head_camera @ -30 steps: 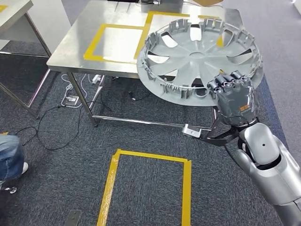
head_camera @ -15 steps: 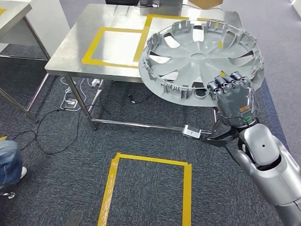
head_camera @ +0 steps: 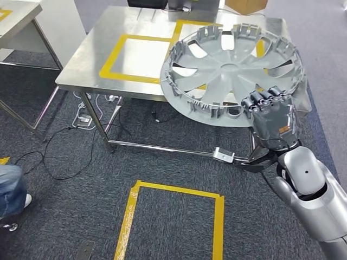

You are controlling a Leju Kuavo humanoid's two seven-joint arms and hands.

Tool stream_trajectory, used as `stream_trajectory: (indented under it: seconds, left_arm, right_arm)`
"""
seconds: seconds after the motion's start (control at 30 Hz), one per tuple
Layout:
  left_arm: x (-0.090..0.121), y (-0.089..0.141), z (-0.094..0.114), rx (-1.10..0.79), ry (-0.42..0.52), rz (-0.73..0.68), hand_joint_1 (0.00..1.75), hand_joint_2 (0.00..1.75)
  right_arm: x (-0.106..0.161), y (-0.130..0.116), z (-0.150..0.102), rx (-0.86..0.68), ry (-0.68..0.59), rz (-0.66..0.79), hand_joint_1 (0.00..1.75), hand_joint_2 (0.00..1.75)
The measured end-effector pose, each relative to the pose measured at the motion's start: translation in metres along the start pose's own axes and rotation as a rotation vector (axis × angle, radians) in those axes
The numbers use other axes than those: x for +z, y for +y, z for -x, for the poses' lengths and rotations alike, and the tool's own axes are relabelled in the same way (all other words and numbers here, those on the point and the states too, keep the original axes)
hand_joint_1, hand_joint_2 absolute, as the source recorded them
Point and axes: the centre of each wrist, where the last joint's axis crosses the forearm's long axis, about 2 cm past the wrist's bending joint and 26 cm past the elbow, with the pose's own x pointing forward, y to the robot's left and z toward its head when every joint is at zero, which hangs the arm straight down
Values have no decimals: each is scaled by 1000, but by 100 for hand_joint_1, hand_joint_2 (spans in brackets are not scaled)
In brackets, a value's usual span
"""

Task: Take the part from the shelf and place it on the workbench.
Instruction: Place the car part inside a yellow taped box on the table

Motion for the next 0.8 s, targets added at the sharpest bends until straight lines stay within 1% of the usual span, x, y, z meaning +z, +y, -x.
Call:
stream_trajectory:
  seconds: [0.17,0.53,0.8]
  left_arm:
    - [-1,1,-1,0,-3,-1,0,175]
    - [1,3,4,-7,9,-2,0,175]
    - [0,3,2,-11,2,-1,0,175]
  right_arm:
    - [1,0,1,1,5,-1,175,175]
    - [5,1,-2,-6,6,-10,175,175]
    - [5,0,1,-1,10,-9,175,175]
